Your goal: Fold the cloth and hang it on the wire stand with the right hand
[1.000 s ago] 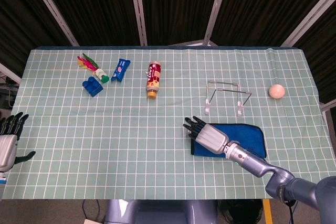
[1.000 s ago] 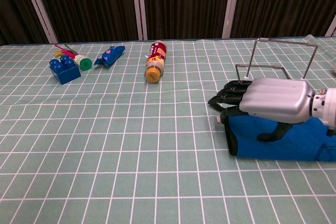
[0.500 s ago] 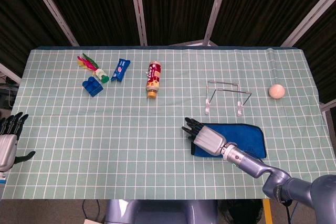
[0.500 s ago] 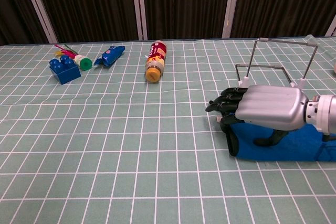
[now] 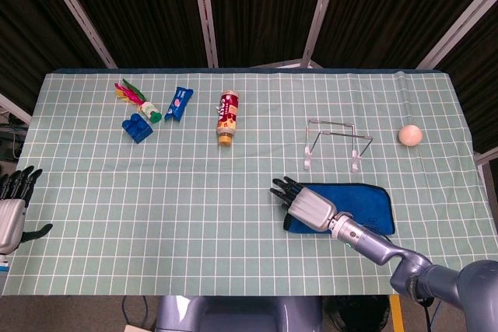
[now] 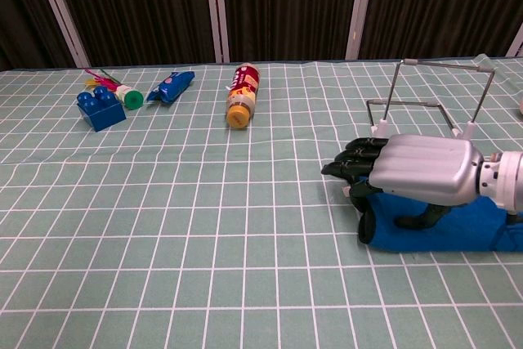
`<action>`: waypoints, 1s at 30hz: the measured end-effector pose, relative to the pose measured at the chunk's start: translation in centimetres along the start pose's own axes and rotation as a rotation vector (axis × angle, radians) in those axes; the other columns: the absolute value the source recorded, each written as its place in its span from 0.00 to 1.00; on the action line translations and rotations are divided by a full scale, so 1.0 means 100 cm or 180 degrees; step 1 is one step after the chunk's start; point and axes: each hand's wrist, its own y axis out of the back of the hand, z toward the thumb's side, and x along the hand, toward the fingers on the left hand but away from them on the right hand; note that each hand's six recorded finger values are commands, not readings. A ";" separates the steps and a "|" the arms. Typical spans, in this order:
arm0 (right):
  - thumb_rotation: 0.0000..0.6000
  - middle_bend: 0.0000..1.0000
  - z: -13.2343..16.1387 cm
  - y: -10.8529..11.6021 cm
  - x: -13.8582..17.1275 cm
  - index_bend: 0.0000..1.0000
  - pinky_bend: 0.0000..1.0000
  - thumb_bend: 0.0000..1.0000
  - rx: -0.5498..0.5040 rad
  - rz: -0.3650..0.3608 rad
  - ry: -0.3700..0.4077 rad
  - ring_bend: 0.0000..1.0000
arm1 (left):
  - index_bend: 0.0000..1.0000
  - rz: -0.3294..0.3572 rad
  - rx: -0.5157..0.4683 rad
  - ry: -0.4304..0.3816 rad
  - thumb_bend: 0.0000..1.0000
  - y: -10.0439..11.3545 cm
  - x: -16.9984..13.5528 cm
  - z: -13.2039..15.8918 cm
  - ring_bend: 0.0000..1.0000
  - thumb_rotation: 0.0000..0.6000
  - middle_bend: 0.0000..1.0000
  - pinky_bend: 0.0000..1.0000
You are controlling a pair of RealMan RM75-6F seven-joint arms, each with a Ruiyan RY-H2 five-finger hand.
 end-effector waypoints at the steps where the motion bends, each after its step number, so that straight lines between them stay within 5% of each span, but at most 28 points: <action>1: 1.00 0.01 0.000 -0.001 0.000 0.40 0.00 0.19 -0.0003 -0.0003 0.0001 0.00 | 0.00 0.0001 0.0001 -0.0001 0.00 0.000 0.000 0.000 0.00 1.00 0.00 0.00; 17: 1.00 0.03 0.002 -0.006 0.001 0.55 0.00 0.39 -0.0023 -0.0036 0.0007 0.00 | 0.00 -0.0003 -0.0004 -0.0012 0.00 0.000 0.000 0.001 0.00 1.00 0.00 0.00; 30: 1.00 0.07 -0.004 0.011 0.005 0.68 0.00 0.45 -0.0294 -0.0362 -0.0119 0.00 | 0.00 -0.0014 -0.0022 -0.0014 0.00 0.000 -0.001 0.002 0.00 1.00 0.00 0.00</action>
